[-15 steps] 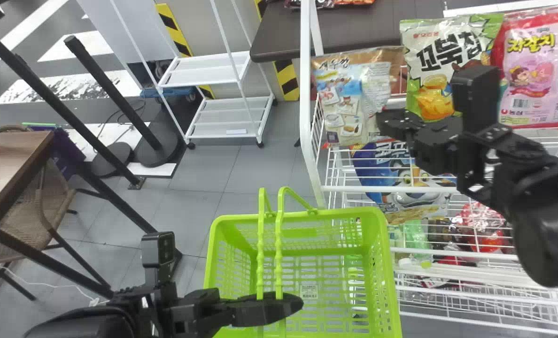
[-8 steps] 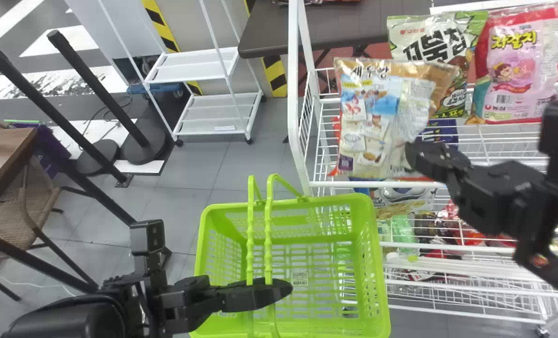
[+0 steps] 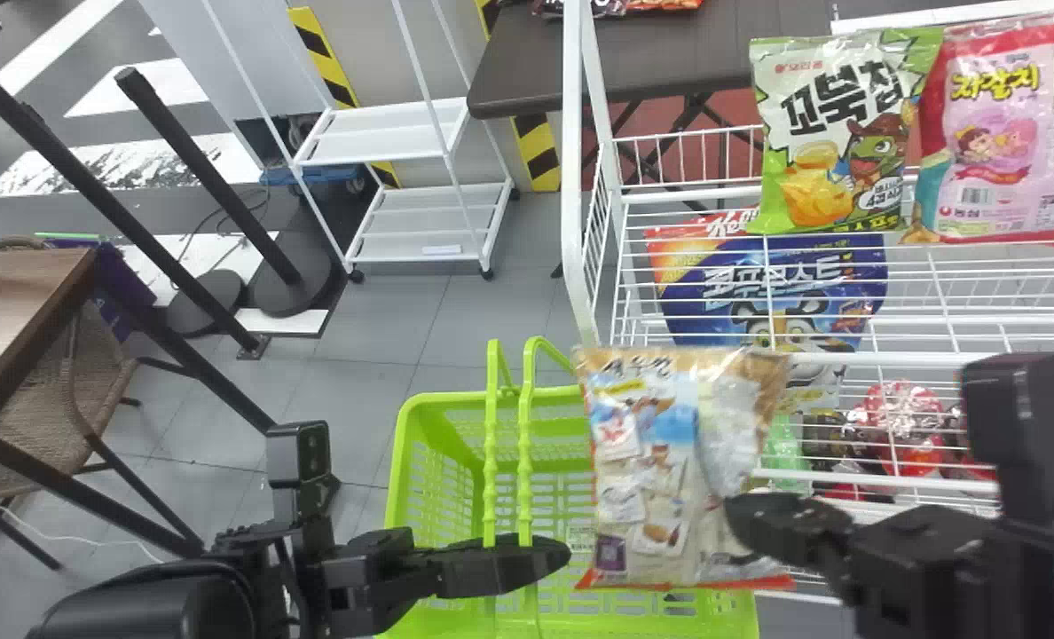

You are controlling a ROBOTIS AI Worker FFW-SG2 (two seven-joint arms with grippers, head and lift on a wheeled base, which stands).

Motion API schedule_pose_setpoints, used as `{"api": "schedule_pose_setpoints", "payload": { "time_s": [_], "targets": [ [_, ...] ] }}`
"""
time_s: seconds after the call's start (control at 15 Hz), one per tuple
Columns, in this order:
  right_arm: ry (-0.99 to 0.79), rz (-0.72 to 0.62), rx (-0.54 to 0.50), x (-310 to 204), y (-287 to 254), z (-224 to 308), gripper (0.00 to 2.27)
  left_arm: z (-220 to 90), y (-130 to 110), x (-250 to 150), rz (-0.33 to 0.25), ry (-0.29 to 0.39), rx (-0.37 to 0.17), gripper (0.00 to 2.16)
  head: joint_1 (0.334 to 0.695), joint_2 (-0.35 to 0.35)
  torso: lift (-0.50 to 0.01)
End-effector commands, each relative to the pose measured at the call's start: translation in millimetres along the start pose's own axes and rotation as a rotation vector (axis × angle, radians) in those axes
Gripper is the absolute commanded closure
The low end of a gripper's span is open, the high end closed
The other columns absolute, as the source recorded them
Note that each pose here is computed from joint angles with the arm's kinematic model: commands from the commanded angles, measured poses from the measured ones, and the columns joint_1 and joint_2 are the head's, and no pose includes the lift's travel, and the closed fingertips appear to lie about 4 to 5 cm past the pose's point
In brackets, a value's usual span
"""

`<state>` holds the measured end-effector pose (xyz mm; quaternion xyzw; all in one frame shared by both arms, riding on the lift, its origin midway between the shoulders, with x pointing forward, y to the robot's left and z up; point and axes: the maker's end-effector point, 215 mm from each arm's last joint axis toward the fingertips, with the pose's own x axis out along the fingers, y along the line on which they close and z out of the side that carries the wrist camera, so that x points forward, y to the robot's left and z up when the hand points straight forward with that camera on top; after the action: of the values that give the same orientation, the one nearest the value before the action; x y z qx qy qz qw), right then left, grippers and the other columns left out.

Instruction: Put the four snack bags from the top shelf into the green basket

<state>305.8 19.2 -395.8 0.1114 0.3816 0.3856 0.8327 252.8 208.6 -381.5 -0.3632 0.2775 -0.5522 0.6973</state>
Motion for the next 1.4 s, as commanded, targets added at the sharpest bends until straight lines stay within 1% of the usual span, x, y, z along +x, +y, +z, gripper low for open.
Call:
{"api": "schedule_pose_setpoints", "payload": {
  "time_s": [0.0,0.13,0.2,0.27,0.47,0.53,0.6,0.67,0.73,0.8,0.93,1.0,1.07,1.2,1.27,1.33],
  "targets": [
    [0.078,0.027,-0.033,32.1,16.5,-16.3,2.25,-0.9,-3.3,1.2,-0.012,0.002,-0.006,2.15,0.695,0.35,0.0],
    [0.161,0.039,-0.071,66.7,26.6,-34.4,2.25,-2.3,-3.9,2.3,-0.015,0.004,-0.01,2.15,0.695,0.35,0.0],
    [0.198,0.037,-0.109,85.9,31.5,-41.8,2.25,-2.6,-4.0,2.8,-0.016,0.005,-0.011,2.15,0.695,0.35,0.0],
    [0.205,0.035,-0.139,102.8,33.8,-41.7,2.25,-2.7,-4.7,3.6,-0.019,0.005,-0.013,2.15,0.695,0.35,0.0],
    [0.203,0.09,-0.16,152.2,55.0,-34.8,2.25,-5.4,-6.1,5.5,-0.024,0.01,-0.025,2.15,0.695,0.35,0.0],
    [0.228,0.069,-0.186,166.0,44.3,-42.3,2.24,-5.5,-6.5,6.2,-0.026,0.011,-0.024,2.15,0.695,0.35,0.0],
    [0.269,0.057,-0.193,175.5,32.6,-54.1,2.1,-5.6,-7.4,7.6,-0.029,0.014,-0.023,2.15,0.695,0.35,0.0],
    [0.298,0.053,-0.198,179.8,26.9,-61.7,1.57,-5.7,-8.2,8.4,-0.031,0.016,-0.023,2.15,0.695,0.35,0.0],
    [0.305,0.048,-0.219,181.9,27.4,-62.1,0.38,-6.1,-8.5,8.5,-0.031,0.016,-0.024,2.15,0.695,0.35,0.0],
    [0.302,0.047,-0.23,182.2,28.8,-61.6,0.0,-7.0,-8.5,8.3,-0.031,0.016,-0.028,2.15,0.695,0.35,0.0],
    [0.246,0.089,-0.208,171.5,52.8,-46.8,0.03,-7.5,-8.8,8.3,-0.032,0.016,-0.03,2.15,0.695,0.35,0.0],
    [0.23,0.103,-0.192,155.5,66.0,-39.4,0.06,-7.3,-9.0,8.1,-0.032,0.016,-0.029,2.15,0.695,0.35,0.0],
    [0.241,0.083,-0.178,133.4,58.6,-36.2,0.07,-6.8,-9.2,7.7,-0.032,0.014,-0.029,2.15,0.695,0.35,0.0],
    [0.329,-0.036,-0.157,60.2,6.9,-40.0,0.07,-6.5,-9.4,7.4,-0.033,0.015,-0.028,2.15,0.695,0.35,0.0],
    [0.317,-0.106,-0.15,32.0,-21.7,-30.3,0.07,-5.8,-9.3,7.2,-0.032,0.016,-0.027,2.15,0.695,0.35,0.0],
    [0.26,-0.197,-0.131,6.8,-58.6,-11.4,0.08,-4.9,-9.5,7.1,-0.033,0.016,-0.025,2.15,0.695,0.35,0.0]
  ]
}}
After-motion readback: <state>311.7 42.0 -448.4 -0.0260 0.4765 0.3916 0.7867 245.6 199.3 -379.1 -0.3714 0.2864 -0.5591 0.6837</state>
